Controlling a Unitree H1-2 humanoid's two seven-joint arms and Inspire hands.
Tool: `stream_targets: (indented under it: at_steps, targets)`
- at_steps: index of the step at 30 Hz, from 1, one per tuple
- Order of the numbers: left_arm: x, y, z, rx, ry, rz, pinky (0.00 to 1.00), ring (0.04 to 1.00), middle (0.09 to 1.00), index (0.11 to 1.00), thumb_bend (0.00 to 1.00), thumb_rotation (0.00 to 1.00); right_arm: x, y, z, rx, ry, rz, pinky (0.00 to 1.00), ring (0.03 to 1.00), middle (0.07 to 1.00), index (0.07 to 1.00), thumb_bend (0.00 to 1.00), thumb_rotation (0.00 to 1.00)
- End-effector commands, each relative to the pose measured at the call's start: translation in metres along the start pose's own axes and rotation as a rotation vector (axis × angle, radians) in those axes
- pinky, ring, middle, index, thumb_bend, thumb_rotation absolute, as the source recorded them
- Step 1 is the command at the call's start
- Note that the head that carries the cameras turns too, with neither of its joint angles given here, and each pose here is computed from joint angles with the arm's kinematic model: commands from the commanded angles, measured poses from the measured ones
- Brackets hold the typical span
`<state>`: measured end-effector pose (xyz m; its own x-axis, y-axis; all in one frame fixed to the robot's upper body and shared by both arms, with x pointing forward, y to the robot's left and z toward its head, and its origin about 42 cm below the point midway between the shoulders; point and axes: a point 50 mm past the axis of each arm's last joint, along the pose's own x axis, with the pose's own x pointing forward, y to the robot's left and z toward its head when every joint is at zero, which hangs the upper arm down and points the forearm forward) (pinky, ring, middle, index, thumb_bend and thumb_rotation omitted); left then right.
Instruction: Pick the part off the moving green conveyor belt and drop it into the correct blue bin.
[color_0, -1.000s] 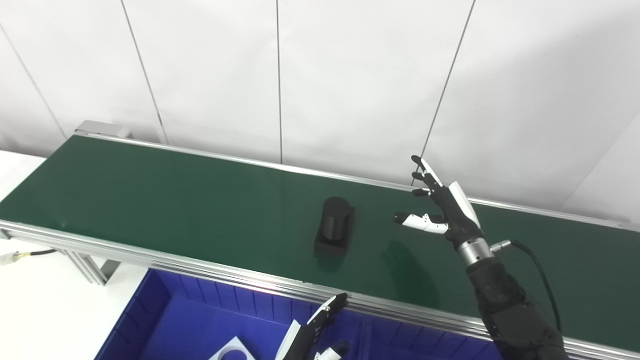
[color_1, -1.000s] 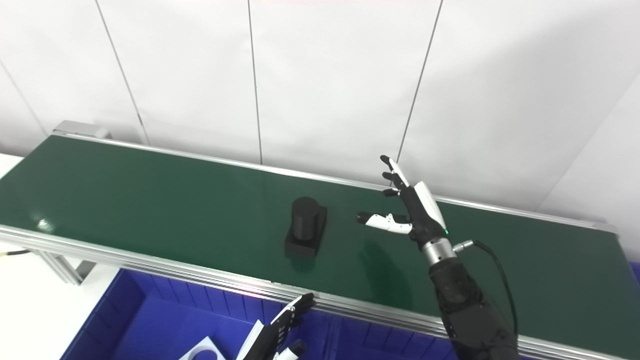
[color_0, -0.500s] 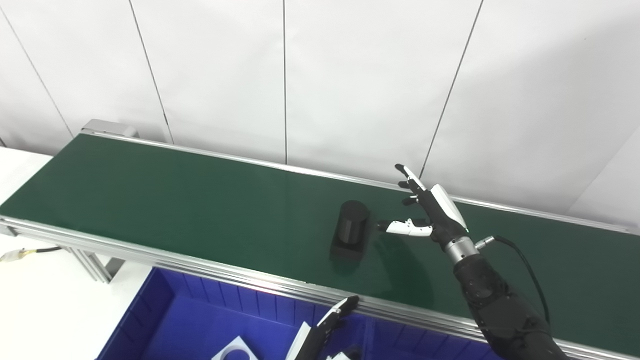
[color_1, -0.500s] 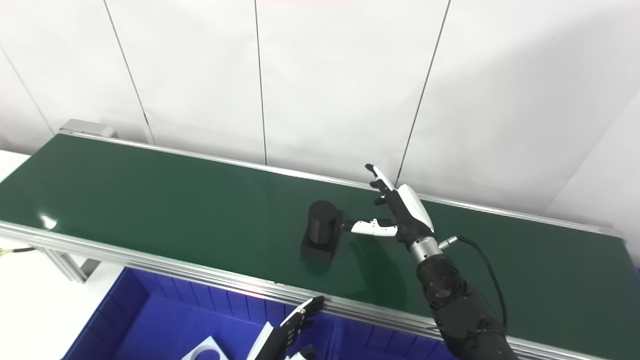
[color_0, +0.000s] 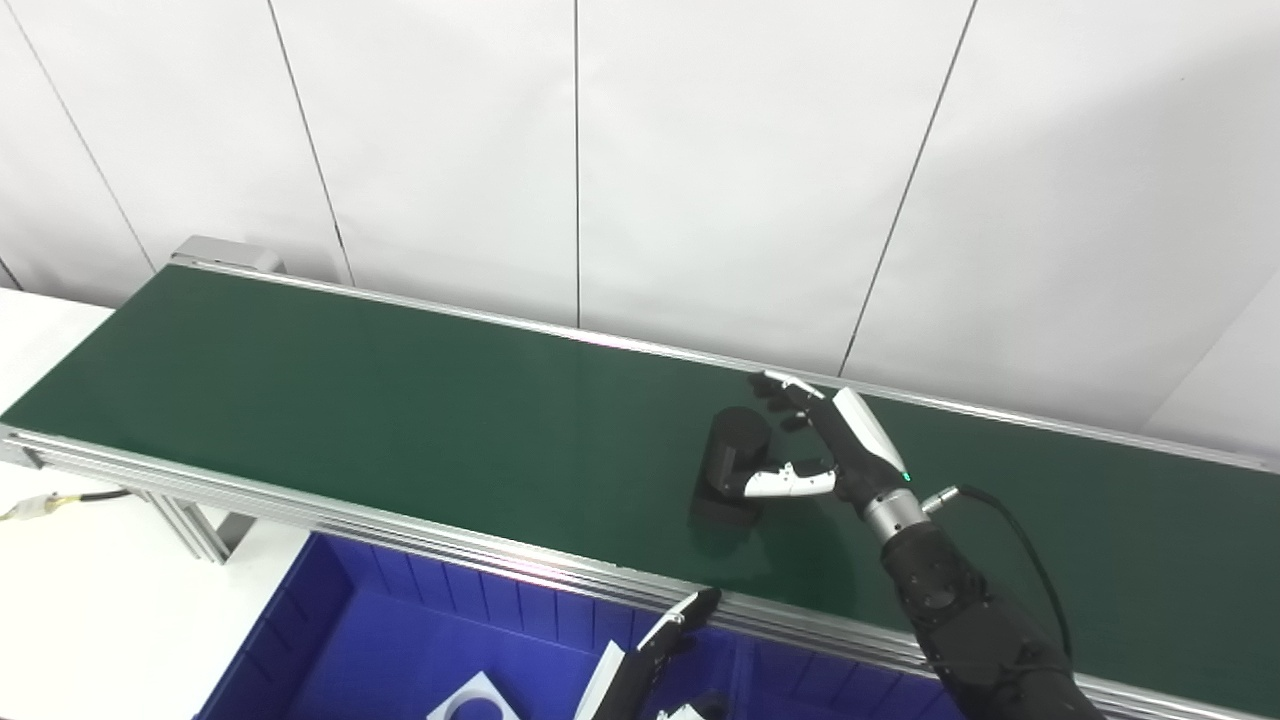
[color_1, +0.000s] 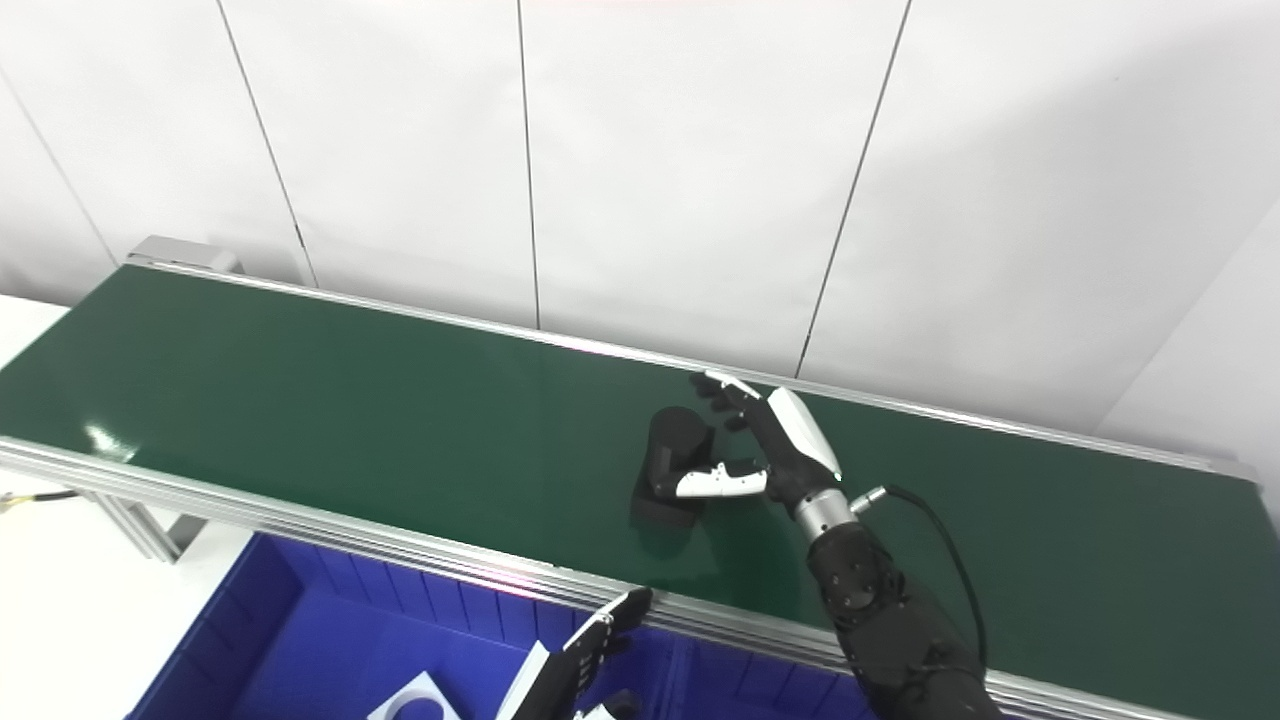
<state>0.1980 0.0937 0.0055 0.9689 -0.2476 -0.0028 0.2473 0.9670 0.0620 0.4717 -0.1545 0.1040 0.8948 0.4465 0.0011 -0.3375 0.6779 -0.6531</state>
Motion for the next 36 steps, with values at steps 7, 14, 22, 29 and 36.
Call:
stream_targets:
  at_steps: [7, 14, 22, 29, 36]
  targets:
    - [0.004, -0.001, 0.011, -0.005, -0.072, 0.0, 0.89, 0.914, 0.914, 0.896, 0.87, 0.85, 0.014, -0.006, 0.015, -0.14, -0.073, -0.044, 0.6, 0.692, 0.735, 0.708, 0.97, 0.36]
    - [0.002, 0.0, 0.011, -0.011, -0.07, 0.002, 0.88, 0.909, 0.915, 0.9, 0.87, 0.85, 0.009, 0.006, 0.007, -0.214, -0.052, -0.079, 0.35, 0.415, 0.455, 0.533, 0.56, 0.01]
    - [0.002, 0.0, 0.011, -0.005, -0.072, 0.0, 0.88, 0.906, 0.914, 0.893, 0.87, 0.85, 0.006, 0.007, 0.004, -0.259, -0.056, -0.082, 0.33, 0.382, 0.417, 0.509, 0.52, 0.0]
    - [0.002, 0.0, 0.011, -0.007, -0.069, 0.0, 0.88, 0.911, 0.916, 0.897, 0.87, 0.85, 0.004, 0.005, 0.002, -0.256, -0.059, -0.077, 0.33, 0.385, 0.42, 0.509, 0.52, 0.0]
    - [0.004, 0.0, 0.01, -0.005, -0.069, 0.0, 0.88, 0.913, 0.92, 0.901, 0.86, 0.84, -0.001, 0.0, 0.0, -0.241, -0.065, -0.086, 0.33, 0.382, 0.426, 0.508, 0.53, 0.0]
